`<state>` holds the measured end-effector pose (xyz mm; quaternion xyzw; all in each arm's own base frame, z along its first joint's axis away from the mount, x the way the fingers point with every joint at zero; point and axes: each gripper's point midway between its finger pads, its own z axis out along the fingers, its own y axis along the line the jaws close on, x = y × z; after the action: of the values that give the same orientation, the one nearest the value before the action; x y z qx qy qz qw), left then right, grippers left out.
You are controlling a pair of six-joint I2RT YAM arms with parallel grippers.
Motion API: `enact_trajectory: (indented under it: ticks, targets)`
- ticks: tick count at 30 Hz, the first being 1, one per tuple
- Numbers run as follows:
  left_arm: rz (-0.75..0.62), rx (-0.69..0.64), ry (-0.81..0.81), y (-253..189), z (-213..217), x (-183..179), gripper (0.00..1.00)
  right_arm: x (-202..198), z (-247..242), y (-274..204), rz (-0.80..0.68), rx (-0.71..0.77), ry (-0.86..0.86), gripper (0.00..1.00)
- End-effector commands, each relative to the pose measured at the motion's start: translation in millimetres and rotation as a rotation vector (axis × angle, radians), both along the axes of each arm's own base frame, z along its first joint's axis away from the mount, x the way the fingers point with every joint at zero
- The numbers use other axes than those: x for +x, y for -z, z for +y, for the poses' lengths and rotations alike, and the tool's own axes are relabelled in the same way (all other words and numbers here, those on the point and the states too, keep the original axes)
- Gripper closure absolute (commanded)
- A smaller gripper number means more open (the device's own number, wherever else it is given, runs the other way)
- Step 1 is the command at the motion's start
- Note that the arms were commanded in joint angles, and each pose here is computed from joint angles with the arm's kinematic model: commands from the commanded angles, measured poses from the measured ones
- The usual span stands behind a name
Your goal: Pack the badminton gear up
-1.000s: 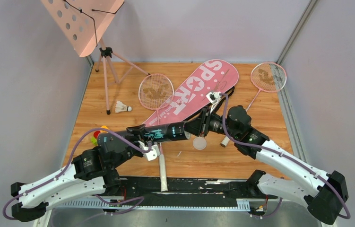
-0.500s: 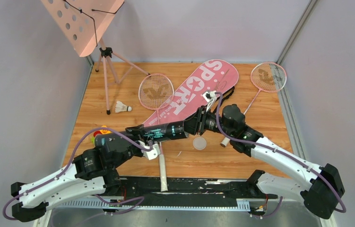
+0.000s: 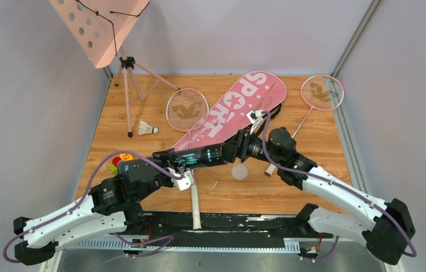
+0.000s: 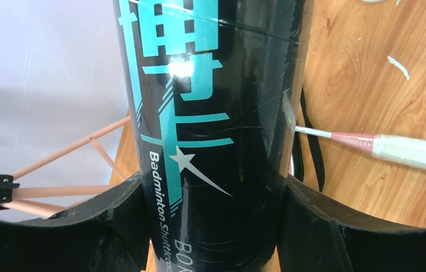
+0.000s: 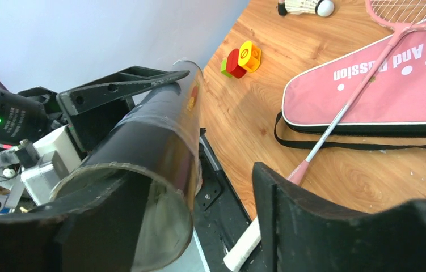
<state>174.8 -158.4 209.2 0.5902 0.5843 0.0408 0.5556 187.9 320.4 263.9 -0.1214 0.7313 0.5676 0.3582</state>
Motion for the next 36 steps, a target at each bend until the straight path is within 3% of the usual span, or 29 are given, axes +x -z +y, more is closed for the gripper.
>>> enact_trajectory:
  ticks: [1, 5, 12, 16, 22, 26, 30, 36]
  targets:
    - [-0.029, -0.118, -0.018, -29, -12, 5, 0.54, -3, -17, -28, -0.076, 0.076, 0.072, 0.29]
    - [-0.046, -0.101, -0.110, -31, -1, 15, 0.55, -11, -32, -46, -0.135, 0.140, 0.104, 0.22]
    - [-0.080, -0.135, -0.302, -45, 23, 29, 0.55, -7, -41, -48, -0.144, 0.167, 0.160, 0.22]
    - [-0.017, -0.282, -0.260, -66, 9, 22, 0.54, -16, -42, -50, -0.206, 0.208, 0.122, 0.21]
    - [0.194, -0.598, -0.092, -100, -34, -8, 0.53, -39, -57, -71, -0.436, 0.292, 0.082, 0.15]
    - [0.283, -0.790, 0.032, -133, -57, -25, 0.53, -50, -56, -69, -0.652, 0.270, 0.022, 0.03]
    - [0.340, -0.968, 0.115, -159, -72, -35, 0.54, -68, -49, -72, -0.741, 0.292, -0.084, 0.02]
    - [0.349, -1.159, 0.192, -188, -79, -40, 0.54, -93, -17, -61, -0.747, 0.261, -0.239, 0.00]
